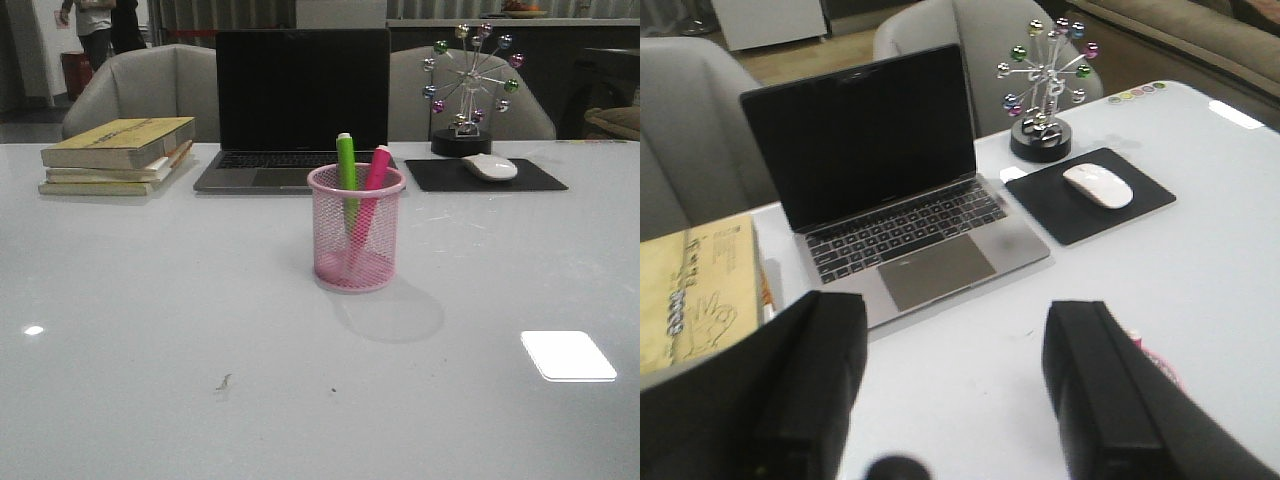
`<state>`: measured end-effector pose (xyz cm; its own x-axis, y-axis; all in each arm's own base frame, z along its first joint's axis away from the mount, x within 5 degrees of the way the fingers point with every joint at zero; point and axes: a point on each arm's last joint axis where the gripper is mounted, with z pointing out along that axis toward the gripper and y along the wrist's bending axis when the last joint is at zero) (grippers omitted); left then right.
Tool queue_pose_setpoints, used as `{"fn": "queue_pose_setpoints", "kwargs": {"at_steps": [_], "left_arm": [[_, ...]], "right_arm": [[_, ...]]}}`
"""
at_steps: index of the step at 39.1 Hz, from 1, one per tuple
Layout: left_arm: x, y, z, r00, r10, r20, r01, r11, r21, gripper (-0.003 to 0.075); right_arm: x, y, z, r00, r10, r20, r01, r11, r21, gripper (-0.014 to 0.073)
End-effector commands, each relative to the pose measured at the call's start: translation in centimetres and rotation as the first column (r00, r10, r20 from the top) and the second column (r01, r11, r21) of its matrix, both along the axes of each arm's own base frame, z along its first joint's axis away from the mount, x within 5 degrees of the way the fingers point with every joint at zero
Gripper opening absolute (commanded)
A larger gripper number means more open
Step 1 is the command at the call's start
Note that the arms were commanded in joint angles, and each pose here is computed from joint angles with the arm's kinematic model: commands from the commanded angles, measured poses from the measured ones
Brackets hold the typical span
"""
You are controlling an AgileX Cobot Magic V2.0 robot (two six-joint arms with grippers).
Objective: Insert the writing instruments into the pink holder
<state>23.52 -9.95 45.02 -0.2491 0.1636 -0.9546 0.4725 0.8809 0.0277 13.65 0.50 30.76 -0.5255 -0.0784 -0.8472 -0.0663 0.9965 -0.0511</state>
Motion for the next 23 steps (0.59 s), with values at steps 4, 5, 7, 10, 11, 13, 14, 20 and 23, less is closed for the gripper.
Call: {"fn": "queue_pose_setpoints", "kwargs": {"at_steps": [4,5,7,10,11,13,14,20,23], "left_arm": [[-6.0,3.8,-0.2,0.978,0.109,0.177,-0.092,0.991,-0.100,0.0438],[-6.9,4.3,-0.4,0.973,0.123,0.193,-0.104,0.989,-0.107,0.0437],[-8.3,5.1,-1.5,0.969,0.145,0.199,-0.124,0.986,-0.111,0.0437],[-10.4,6.1,-3.5,0.964,0.180,0.197,-0.160,0.981,-0.110,0.0437],[-11.1,6.4,-3.9,0.960,0.188,0.206,-0.167,0.979,-0.114,0.0437],[-12.2,6.9,-5.1,0.957,0.205,0.204,-0.184,0.976,-0.113,0.0437],[-12.8,7.0,-5.5,0.954,0.210,0.214,-0.189,0.975,-0.117,0.0437],[-14.9,7.7,-7.2,0.935,0.241,0.259,-0.210,0.967,-0.142,0.0437],[-15.3,7.8,-7.5,0.929,0.246,0.277,-0.211,0.966,-0.151,0.0437]], "right_arm": [[0.3,-0.1,1.6,0.994,-0.002,0.108,0.003,1.000,-0.013,0.0386],[0.3,-0.1,1.6,0.994,-0.002,0.108,0.003,1.000,-0.013,0.0386],[0.3,-0.1,1.6,0.994,-0.002,0.107,0.003,1.000,-0.013,0.0386],[0.2,-0.1,1.6,0.995,-0.002,0.101,0.003,1.000,-0.013,0.0386],[0.2,-0.1,1.6,0.995,-0.002,0.098,0.003,1.000,-0.013,0.0386],[0.2,-0.1,1.5,0.996,-0.002,0.089,0.003,1.000,-0.013,0.0386],[0.2,-0.1,1.5,0.996,-0.002,0.087,0.003,1.000,-0.013,0.0386],[0.1,-0.1,1.4,0.997,-0.002,0.074,0.003,1.000,-0.014,0.0386],[0.1,-0.1,1.4,0.997,-0.002,0.074,0.003,1.000,-0.014,0.0386]]}}
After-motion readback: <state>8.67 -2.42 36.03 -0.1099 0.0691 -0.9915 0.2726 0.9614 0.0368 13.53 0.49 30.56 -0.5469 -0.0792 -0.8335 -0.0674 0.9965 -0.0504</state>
